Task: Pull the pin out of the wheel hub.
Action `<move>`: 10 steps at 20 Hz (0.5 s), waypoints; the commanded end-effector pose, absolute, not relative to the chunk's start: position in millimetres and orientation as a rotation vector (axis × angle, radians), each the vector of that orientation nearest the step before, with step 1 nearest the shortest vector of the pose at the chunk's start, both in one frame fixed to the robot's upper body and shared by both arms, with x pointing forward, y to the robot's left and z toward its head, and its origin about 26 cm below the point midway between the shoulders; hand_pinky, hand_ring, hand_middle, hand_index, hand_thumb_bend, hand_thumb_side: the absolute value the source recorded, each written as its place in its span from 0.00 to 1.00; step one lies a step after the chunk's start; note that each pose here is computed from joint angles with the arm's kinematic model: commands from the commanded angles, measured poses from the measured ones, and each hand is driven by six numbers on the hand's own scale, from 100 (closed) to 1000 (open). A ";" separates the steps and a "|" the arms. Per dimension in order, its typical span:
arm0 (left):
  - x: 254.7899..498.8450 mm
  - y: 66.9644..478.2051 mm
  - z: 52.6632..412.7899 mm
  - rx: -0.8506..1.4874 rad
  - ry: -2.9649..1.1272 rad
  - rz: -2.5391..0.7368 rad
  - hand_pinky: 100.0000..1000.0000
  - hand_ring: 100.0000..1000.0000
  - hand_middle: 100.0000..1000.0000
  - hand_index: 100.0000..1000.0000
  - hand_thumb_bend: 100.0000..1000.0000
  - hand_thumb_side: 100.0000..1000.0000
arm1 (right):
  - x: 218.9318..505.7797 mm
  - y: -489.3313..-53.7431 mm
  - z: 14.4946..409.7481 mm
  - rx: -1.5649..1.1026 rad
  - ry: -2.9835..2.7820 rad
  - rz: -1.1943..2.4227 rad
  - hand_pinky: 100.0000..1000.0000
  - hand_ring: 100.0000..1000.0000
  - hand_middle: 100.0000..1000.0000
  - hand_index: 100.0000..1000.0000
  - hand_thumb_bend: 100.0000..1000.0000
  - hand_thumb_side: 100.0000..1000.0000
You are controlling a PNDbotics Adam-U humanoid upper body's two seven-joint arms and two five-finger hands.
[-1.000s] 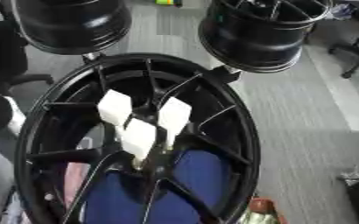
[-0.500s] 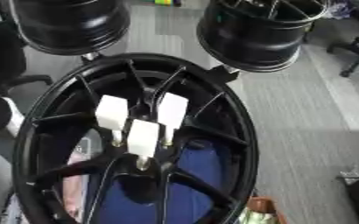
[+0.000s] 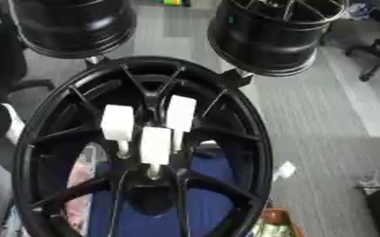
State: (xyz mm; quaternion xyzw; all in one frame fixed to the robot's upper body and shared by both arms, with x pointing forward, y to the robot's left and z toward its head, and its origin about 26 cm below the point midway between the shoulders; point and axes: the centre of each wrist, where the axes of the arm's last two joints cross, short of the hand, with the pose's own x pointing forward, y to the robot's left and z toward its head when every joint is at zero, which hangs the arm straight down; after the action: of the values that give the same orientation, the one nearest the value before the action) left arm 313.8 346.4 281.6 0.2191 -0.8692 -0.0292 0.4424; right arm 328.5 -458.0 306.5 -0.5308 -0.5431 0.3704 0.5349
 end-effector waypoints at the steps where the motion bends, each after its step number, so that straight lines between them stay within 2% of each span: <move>1: 310.0 348.3 294.5 0.570 -2.190 -0.092 0.75 0.83 0.68 0.80 0.13 0.68 | 320.7 -461.1 331.4 -1.329 -1.301 0.874 0.89 0.91 0.84 0.85 0.19 0.00; 3: 310.1 348.5 293.9 0.571 -2.188 -0.092 0.75 0.83 0.68 0.80 0.13 0.69 | 319.5 -459.6 336.2 -1.332 -1.344 0.828 0.88 0.88 0.82 0.85 0.01 0.29; 4: 310.1 348.7 293.7 0.572 -2.187 -0.092 0.75 0.83 0.68 0.80 0.13 0.68 | 318.3 -459.5 339.6 -1.335 -1.367 0.794 0.87 0.86 0.81 0.85 0.00 0.34; 5: 310.1 348.8 293.6 0.572 -2.186 -0.091 0.75 0.83 0.68 0.80 0.13 0.68 | 317.1 -459.4 343.2 -1.336 -1.391 0.753 0.85 0.83 0.79 0.85 0.00 0.49; 9: 310.0 348.8 293.4 0.571 -2.187 -0.090 0.75 0.83 0.68 0.80 0.13 0.68 | 314.8 -454.1 350.9 -1.325 -1.472 0.630 0.84 0.79 0.74 0.83 0.00 0.53; 10: 310.0 348.9 293.5 0.571 -2.187 -0.090 0.75 0.83 0.68 0.80 0.12 0.70 | 314.9 -452.2 350.7 -1.317 -1.492 0.609 0.83 0.78 0.74 0.82 0.00 0.56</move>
State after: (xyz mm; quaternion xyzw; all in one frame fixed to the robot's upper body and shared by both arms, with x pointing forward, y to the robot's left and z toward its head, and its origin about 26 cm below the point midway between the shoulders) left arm 313.9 346.5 281.5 0.2191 -0.8691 -0.0293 0.4425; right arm 322.1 -453.2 333.0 -0.5359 -0.6041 0.2705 0.5241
